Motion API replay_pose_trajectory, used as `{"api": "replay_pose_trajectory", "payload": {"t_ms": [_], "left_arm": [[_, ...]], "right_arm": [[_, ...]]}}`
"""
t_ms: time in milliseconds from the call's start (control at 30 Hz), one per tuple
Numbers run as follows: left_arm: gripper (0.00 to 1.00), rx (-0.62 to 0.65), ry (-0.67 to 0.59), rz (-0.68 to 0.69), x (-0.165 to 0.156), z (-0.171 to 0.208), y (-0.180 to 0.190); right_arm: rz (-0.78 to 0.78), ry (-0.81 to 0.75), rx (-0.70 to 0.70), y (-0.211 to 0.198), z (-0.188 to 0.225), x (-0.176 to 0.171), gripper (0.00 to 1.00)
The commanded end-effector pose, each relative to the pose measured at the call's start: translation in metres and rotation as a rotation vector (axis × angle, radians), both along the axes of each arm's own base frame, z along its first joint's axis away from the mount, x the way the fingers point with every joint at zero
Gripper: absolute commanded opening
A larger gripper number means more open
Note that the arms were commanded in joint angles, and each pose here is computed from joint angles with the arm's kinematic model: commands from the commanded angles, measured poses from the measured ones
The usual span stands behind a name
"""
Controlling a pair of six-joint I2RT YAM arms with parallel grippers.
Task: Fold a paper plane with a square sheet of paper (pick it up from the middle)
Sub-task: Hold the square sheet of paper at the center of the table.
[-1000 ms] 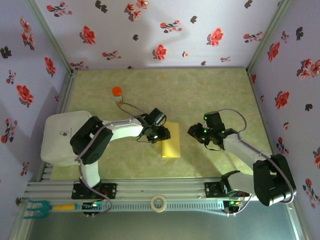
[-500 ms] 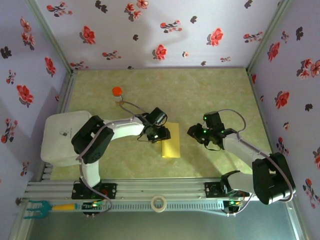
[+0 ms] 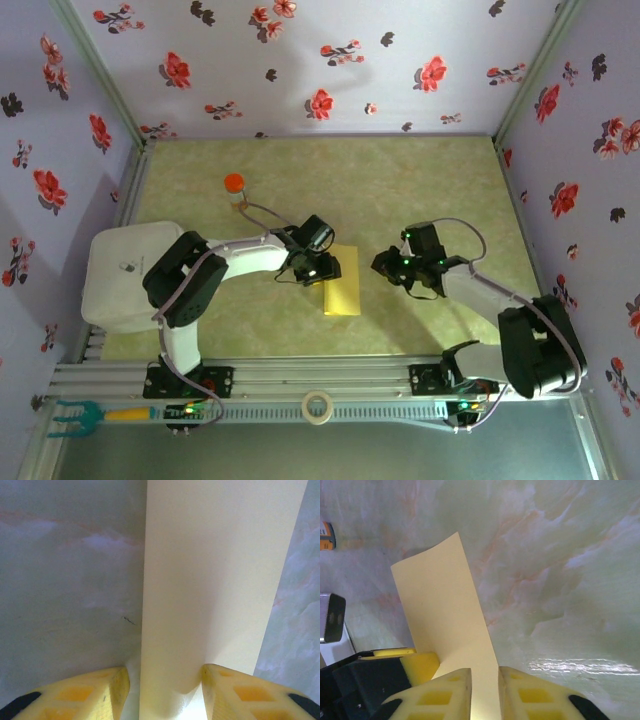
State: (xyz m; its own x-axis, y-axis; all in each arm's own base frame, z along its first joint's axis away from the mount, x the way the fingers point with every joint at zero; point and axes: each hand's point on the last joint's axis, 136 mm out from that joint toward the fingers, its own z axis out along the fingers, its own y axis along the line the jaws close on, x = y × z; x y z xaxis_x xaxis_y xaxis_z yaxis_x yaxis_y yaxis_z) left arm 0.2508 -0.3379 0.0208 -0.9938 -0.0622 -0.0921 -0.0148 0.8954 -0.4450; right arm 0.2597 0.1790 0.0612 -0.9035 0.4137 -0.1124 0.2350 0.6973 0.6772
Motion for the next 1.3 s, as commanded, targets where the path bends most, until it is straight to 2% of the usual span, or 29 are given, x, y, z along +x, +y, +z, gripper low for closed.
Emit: {"api": "replay_pose_trajectory", "payload": {"t_ms": [0, 100, 400, 833, 1100, 1267], "left_arm": [[0.46, 0.167, 0.035, 0.011, -0.006, -0.048, 0.032], [0.46, 0.167, 0.034, 0.011, -0.006, -0.048, 0.032], [0.46, 0.163, 0.036, 0.009, -0.007, -0.050, 0.031], [0.46, 0.164, 0.040, 0.003, -0.007, -0.052, 0.030], [0.47, 0.157, 0.036, 0.003, -0.007, -0.049, 0.029], [0.49, 0.125, 0.013, 0.007, -0.003, -0.035, 0.024]], "right_arm": [[0.060, 0.010, 0.036, 0.019, 0.001, -0.001, 0.18], [0.095, 0.020, 0.016, 0.030, -0.004, -0.002, 0.11], [0.140, 0.042, -0.034, 0.050, -0.018, -0.001, 0.00], [0.176, 0.090, -0.065, 0.060, -0.038, -0.003, 0.00], [0.202, 0.199, -0.238, 0.027, -0.081, -0.031, 0.00], [0.247, 0.185, -0.302, 0.019, -0.081, -0.031, 0.00]]}}
